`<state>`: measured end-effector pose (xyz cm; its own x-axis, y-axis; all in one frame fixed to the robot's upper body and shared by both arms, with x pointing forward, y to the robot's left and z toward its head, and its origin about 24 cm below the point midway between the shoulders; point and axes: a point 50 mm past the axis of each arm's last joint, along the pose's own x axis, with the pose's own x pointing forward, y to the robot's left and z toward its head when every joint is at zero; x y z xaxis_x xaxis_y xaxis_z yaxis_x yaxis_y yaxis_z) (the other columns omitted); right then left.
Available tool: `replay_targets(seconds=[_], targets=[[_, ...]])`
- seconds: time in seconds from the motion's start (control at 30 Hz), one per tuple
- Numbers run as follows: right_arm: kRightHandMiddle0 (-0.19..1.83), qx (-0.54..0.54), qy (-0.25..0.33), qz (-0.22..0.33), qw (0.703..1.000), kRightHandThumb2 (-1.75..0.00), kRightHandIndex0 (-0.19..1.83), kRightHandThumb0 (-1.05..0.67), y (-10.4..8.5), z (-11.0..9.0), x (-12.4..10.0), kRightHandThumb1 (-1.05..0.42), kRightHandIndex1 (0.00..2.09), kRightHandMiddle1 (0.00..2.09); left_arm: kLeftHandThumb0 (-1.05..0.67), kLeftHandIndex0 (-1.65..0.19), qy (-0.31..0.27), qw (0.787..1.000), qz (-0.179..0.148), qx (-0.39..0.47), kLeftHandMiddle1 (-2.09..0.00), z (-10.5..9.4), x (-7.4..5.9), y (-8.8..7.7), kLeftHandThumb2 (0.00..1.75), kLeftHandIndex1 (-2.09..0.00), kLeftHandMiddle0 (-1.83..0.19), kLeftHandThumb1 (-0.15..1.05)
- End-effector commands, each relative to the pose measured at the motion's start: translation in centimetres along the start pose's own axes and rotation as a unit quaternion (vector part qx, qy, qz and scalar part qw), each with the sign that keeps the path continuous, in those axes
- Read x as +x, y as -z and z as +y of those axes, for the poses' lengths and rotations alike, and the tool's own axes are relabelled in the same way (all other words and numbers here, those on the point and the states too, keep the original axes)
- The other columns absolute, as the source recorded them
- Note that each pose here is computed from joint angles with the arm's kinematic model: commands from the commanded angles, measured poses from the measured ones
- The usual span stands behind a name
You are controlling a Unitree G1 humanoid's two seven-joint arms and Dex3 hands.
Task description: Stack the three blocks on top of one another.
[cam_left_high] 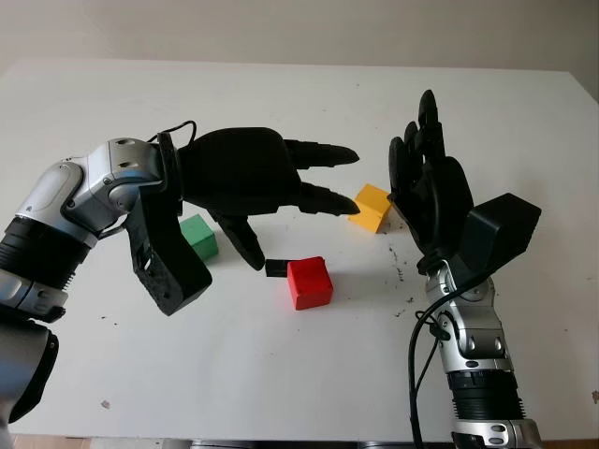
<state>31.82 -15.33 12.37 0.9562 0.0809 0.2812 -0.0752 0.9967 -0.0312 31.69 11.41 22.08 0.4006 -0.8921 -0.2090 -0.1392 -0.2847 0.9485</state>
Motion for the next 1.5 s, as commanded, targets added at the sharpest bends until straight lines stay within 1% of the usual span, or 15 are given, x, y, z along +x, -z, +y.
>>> replay_targets(seconds=[0.0,0.23,0.37,0.5,0.63,0.77,0.83,0.9,0.97,1.07,1.1,1.17,1.2,1.3,1.47], targets=[[-0.19,-0.007,0.002,-0.015,1.0,-0.57,-0.19,-0.74,-0.8,-0.2,0.4,-1.05,0.0,0.0,-0.76,-0.35,-0.002,1.0,-0.002,0.003,-0.05,0.3,-0.3,-0.2,0.05,-0.11,0.0,0.84],[-0.19,-0.012,0.0,-0.019,1.0,-0.58,-0.19,-0.74,-0.9,-0.2,0.4,-1.05,0.0,0.0,-0.74,-0.42,-0.004,1.0,-0.022,0.022,-0.06,-0.4,0.1,-0.9,0.05,-0.13,-0.03,0.84],[-0.19,-0.013,0.001,-0.022,1.0,-0.59,-0.19,-0.73,-0.9,-0.2,0.3,-1.05,0.0,0.0,-0.77,-0.42,-0.006,1.0,-0.014,0.02,-0.06,-0.5,0.1,-0.7,0.05,-0.12,-0.04,0.84],[-0.19,-0.014,0.005,-0.023,1.0,-0.59,-0.19,-0.74,-0.9,-0.4,0.5,-1.05,0.0,0.0,-0.76,-0.32,0.001,0.999,0.002,0.044,-0.04,-0.1,-0.4,-0.2,0.06,-0.07,-0.01,0.86],[-0.19,-0.013,0.0,-0.025,1.0,-0.59,-0.19,-0.74,-1.0,-0.4,0.6,-1.05,0.0,0.0,-0.72,-0.33,-0.005,0.999,-0.001,0.049,-0.05,-0.4,-0.5,-0.2,0.05,-0.07,-0.01,0.84],[-0.19,-0.015,-0.002,-0.024,1.0,-0.59,-0.19,-0.74,-0.9,-0.4,0.7,-1.05,0.0,0.0,-0.74,-0.35,-0.017,0.998,-0.011,0.064,-0.06,-0.7,-0.3,-0.5,0.05,-0.08,-0.02,0.85],[-0.19,-0.014,-0.002,-0.024,1.0,-0.58,-0.19,-0.74,-0.9,-0.4,0.7,-1.05,0.0,0.0,-0.72,-0.39,-0.024,0.997,-0.016,0.065,-0.06,-1.0,-0.1,-0.7,0.05,-0.1,-0.03,0.84],[-0.19,-0.012,-0.003,-0.024,1.0,-0.59,-0.19,-0.73,-0.9,-0.3,0.7,-1.05,0.0,0.0,-0.61,-0.43,-0.029,0.997,-0.023,0.062,-0.06,-1.6,0.3,-0.9,0.05,-0.12,-0.05,0.83],[-0.19,-0.011,-0.003,-0.024,1.0,-0.59,-0.19,-0.73,-0.9,-0.3,0.7,-1.05,0.0,0.0,-0.56,-0.45,-0.024,0.997,-0.03,0.059,-0.06,-2.2,0.5,-1.1,0.05,-0.12,-0.06,0.82],[-0.19,-0.013,-0.001,-0.026,1.0,-0.59,-0.19,-0.72,-1.0,-0.3,0.5,-1.05,0.0,0.0,-0.56,-0.44,-0.018,0.998,-0.032,0.051,-0.05,-2.9,0.7,-1.3,0.05,-0.12,-0.04,0.83],[-0.19,-0.015,-0.001,-0.027,1.0,-0.59,-0.19,-0.72,-1.0,-0.4,0.5,-1.05,0.0,0.0,-0.62,-0.43,-0.018,0.998,-0.028,0.049,-0.06,-3.0,0.7,-1.2,0.06,-0.11,-0.05,0.83],[-0.19,-0.016,0.002,-0.027,1.0,-0.59,-0.19,-0.73,-1.0,-0.4,0.5,-1.05,0.0,0.0,-0.73,-0.38,-0.012,0.999,-0.002,0.042,-0.05,-2.7,0.3,-0.3,0.07,-0.08,-0.04,0.87],[-0.19,-0.014,0.002,-0.026,1.0,-0.59,-0.19,-0.73,-1.0,-0.4,0.4,-1.05,0.0,0.0,-0.79,-0.33,-0.019,0.999,0.021,0.022,-0.04,-2.6,-0.1,0.3,0.08,-0.05,-0.02,0.91],[-0.19,-0.017,0.001,-0.026,1.0,-0.6,-0.19,-0.73,-1.0,-0.5,0.4,-1.05,0.0,0.0,-0.82,-0.3,-0.061,0.991,0.104,-0.057,-0.05,-2.2,-1.7,2.5,0.12,-0.04,-0.03,1.01],[-0.19,-0.019,0.001,-0.027,0.999,-0.58,-0.19,-0.74,-1.2,-0.7,0.4,-1.05,0.0,0.0,-0.78,-0.12,-0.121,0.957,0.222,-0.142,-0.04,-1.9,-5.1,5.1,0.43,-0.01,0.03,1.05]])
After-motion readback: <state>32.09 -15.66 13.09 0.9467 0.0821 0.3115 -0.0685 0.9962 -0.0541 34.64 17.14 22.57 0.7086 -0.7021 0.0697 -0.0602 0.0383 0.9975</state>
